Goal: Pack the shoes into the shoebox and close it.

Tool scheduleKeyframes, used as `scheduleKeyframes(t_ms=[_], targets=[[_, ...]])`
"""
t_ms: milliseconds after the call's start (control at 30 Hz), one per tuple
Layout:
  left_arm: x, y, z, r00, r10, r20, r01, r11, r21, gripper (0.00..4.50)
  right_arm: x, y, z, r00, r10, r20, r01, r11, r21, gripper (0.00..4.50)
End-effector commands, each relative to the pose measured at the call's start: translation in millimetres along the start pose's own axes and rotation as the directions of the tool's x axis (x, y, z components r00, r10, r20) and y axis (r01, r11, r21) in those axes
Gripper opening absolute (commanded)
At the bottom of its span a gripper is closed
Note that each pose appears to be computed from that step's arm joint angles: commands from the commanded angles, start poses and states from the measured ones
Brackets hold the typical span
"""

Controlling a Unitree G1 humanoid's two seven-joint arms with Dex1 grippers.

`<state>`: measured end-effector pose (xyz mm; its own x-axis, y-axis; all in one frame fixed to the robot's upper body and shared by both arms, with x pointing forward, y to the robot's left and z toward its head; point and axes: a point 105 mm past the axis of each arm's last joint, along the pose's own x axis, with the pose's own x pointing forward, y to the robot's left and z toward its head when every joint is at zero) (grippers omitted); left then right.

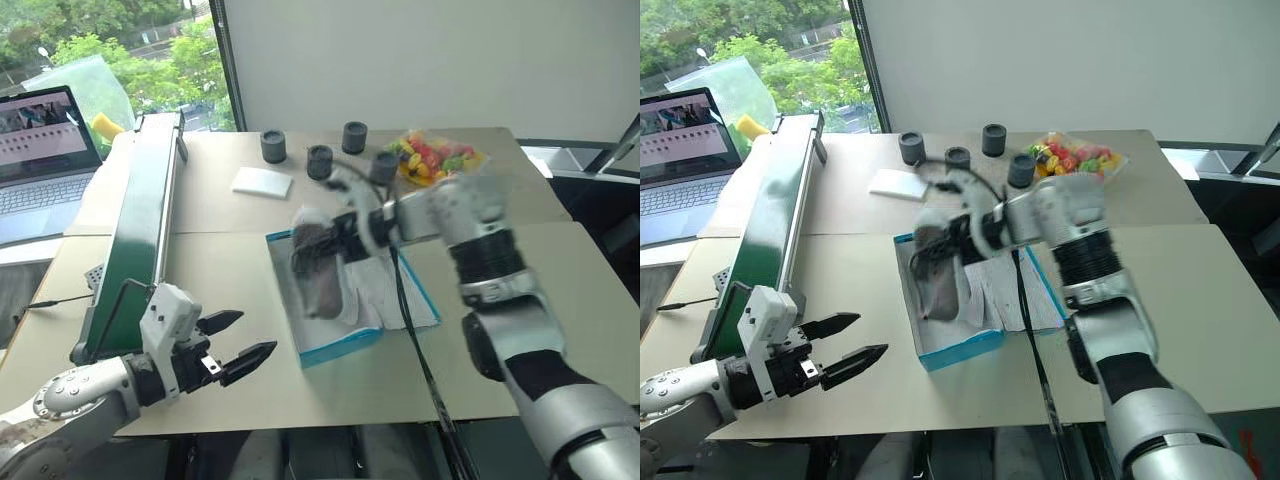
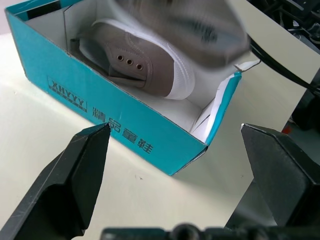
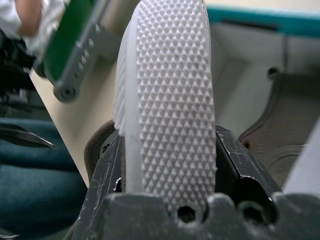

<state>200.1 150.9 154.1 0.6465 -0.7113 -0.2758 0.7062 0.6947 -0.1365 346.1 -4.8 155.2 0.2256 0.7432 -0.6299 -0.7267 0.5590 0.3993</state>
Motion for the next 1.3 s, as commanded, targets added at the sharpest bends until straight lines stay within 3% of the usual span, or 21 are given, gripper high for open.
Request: scheduleKeyframes(t_ms=[33, 233, 400, 567, 667, 700, 1033, 1133, 1200, 1300], targets=[[2.0, -8.2, 7.6, 0.999, -0.022, 0.043, 0.020, 0.999, 0.029, 4.44, 7.8, -9.9, -2.5, 0.999, -0.045, -0.003, 0.045, 0.998, -0.051, 1.82], [7.4, -14.4, 3.9, 0.998, -0.014, 0.053, 0.013, 1.000, 0.020, 4.44, 39.6, -30.9, -18.5, 0.983, -0.166, -0.075, 0.146, 0.964, -0.224, 1.82], [9.3, -13.7, 5.8, 0.997, 0.008, 0.073, -0.010, 1.000, 0.019, 4.44, 47.5, -32.5, -17.3, 0.981, -0.169, -0.090, 0.141, 0.957, -0.254, 1.82], [11.8, -14.7, 5.0, 0.997, 0.010, 0.073, -0.011, 1.000, 0.016, 4.50, 46.4, -24.4, -9.3, 0.988, -0.135, -0.075, 0.116, 0.969, -0.217, 3.21], [13.0, -14.0, 5.7, 0.997, 0.008, 0.075, -0.009, 1.000, 0.016, 4.50, 39.6, -21.1, 2.0, 0.990, -0.132, -0.048, 0.120, 0.972, -0.203, 4.31], [13.5, -13.5, 6.0, 0.997, 0.007, 0.075, -0.008, 1.000, 0.017, 4.50, 34.1, -19.1, 9.9, 0.992, -0.126, -0.023, 0.119, 0.974, -0.191, 4.43], [16.1, -9.2, 8.0, 0.998, -0.012, 0.067, 0.010, 0.999, 0.034, 4.50, -38.6, -7.9, 65.0, 0.975, -0.102, 0.196, 0.130, 0.982, -0.139, 4.43], [18.5, -6.0, 10.5, 0.998, -0.016, 0.069, 0.014, 0.999, 0.040, 4.50, -83.1, 9.7, 65.7, 0.949, 0.073, 0.307, -0.030, 0.989, -0.144, 4.43], [18.9, -4.1, 11.5, 0.997, -0.017, 0.069, 0.014, 0.999, 0.041, 4.50, -101.5, 21.2, 57.3, 0.927, 0.175, 0.332, -0.123, 0.977, -0.172, 3.91], [21.3, -1.7, 13.1, 0.997, -0.029, 0.067, 0.026, 0.999, 0.045, 4.50, -134.5, 20.1, 14.7, 0.919, 0.249, 0.306, -0.166, 0.948, -0.272, 3.00]])
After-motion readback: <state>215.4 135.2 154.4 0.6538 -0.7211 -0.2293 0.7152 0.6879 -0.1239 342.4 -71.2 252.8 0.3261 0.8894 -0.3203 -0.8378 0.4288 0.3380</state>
